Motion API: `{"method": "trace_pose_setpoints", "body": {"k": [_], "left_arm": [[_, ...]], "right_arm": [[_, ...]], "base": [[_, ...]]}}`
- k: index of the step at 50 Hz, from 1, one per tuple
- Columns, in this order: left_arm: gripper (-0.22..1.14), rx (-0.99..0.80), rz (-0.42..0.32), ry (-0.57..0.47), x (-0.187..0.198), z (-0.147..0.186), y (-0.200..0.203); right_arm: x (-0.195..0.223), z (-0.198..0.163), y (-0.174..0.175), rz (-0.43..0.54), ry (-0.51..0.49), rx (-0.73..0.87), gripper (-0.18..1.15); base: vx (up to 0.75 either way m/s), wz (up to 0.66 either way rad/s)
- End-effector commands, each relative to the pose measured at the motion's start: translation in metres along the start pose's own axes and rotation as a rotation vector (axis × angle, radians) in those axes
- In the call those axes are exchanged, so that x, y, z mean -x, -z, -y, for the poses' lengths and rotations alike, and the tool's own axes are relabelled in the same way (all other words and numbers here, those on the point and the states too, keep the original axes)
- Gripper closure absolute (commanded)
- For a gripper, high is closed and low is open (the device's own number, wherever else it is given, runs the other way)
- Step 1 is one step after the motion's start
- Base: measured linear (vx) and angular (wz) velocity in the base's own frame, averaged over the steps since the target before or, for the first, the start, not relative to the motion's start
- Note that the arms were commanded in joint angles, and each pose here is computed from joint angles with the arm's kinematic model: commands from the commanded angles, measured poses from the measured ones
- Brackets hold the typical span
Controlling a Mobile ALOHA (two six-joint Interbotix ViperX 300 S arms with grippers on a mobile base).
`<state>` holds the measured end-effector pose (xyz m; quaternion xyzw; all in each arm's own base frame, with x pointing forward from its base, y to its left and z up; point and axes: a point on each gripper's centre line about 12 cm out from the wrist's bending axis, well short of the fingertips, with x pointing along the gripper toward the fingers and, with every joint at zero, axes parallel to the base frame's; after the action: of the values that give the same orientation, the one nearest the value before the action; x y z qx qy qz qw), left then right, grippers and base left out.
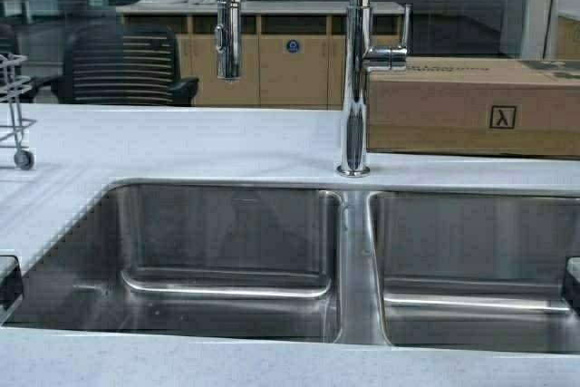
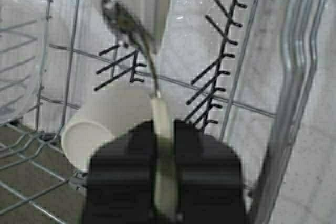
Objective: Wash the pan
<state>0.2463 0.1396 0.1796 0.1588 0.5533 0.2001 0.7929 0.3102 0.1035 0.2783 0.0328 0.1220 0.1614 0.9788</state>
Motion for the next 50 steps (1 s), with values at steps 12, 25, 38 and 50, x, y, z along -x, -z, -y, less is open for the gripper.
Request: {"method": "trace_pose_setpoints", "body": {"k": [12,25,38,50], "left_arm": [[0.88,0.065,-0.027,-0.014,-0.016,-0.013,-0.006],[0.28,0.045,-0.072,-0.013,-0.026,-0.011,-0.004],[-0.09,0.048,-0.105,-0.013,-0.031,-0.012,-0.006],[-0.09,0.127,-0.009,-0.046,-0.01,-0.029,-0.028]], "right_arm": [[0.001,-0.002,-0.009,0.032,-0.007,0.007,0.92],[-0.001,-0.001,-0.006,0.022,-0.006,0.008,0.92],[-0.002,-0.001,-0.005,0.018,-0.005,0.008,0.92],[-0.005,-0.001,-0.003,0.009,-0.004,0.008,0.92]], "base": [[0.0,0.0],[0.0,0.0],[0.0,0.0],[0.0,0.0]]}}
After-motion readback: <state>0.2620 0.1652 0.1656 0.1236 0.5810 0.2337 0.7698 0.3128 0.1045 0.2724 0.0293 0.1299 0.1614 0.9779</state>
